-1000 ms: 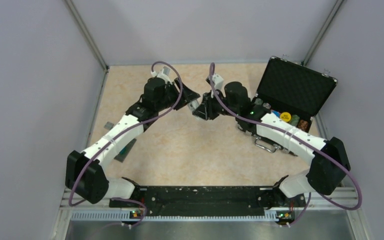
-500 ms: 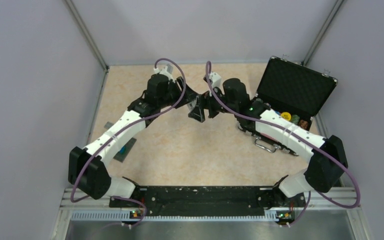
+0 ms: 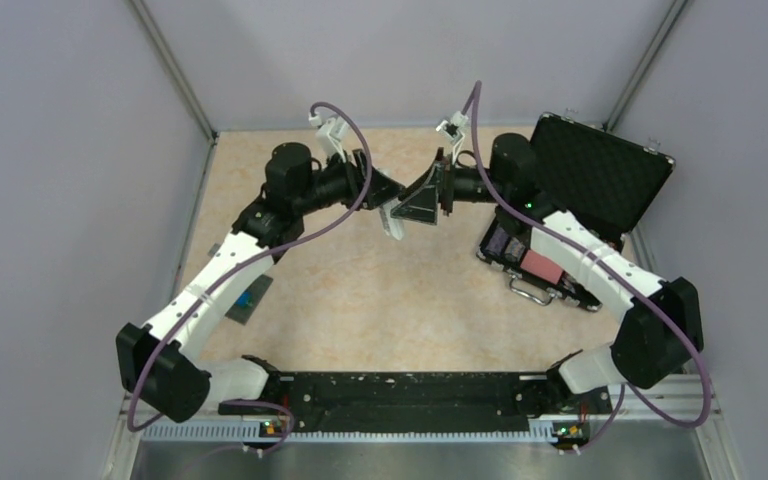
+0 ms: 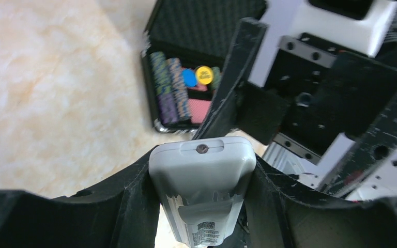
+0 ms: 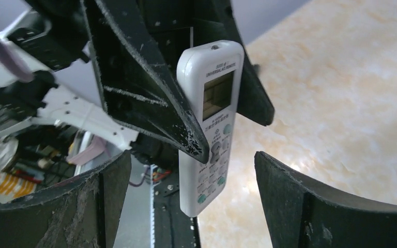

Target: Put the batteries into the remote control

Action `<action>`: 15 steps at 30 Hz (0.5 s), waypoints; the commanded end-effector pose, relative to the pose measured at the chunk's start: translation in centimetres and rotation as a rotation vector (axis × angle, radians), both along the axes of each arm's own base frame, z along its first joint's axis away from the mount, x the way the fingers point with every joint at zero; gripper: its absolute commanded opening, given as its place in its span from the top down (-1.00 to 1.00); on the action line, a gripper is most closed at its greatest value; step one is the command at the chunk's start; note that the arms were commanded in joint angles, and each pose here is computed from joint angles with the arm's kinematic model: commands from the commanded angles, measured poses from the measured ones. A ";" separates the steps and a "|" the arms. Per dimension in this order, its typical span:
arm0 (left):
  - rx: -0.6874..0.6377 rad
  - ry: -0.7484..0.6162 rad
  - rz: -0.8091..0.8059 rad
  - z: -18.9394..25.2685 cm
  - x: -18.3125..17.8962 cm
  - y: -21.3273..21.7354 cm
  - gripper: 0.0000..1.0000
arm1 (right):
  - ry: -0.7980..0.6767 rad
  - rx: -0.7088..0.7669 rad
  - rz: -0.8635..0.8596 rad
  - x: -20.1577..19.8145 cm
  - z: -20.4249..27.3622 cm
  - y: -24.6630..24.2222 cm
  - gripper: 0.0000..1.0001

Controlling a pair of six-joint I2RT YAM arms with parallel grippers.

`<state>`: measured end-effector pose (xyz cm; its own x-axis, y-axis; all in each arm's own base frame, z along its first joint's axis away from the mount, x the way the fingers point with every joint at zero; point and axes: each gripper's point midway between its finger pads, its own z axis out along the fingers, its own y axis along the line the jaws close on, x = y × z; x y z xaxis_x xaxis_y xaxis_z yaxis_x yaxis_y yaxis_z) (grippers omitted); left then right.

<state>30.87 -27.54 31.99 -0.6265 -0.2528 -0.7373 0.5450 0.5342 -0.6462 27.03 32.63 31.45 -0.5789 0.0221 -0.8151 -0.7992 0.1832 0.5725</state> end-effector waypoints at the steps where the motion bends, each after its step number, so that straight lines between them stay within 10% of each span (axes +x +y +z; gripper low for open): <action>1: -0.152 -0.267 -0.146 8.1 -2.6 -0.5 1.00 | -0.155 0.207 0.224 -4.7 6.5 -0.2 -0.73; 15: -0.337 -0.333 -0.418 12.3 -6.8 -1.9 1.00 | -0.148 0.311 0.358 -7.4 9.0 -0.4 -0.63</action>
<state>25.24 -29.54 41.71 -0.5324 -0.2654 -0.8038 0.8111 0.1115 -0.5741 21.40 32.48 38.81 -0.5096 0.0882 -0.8559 -0.8514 -0.1954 0.4868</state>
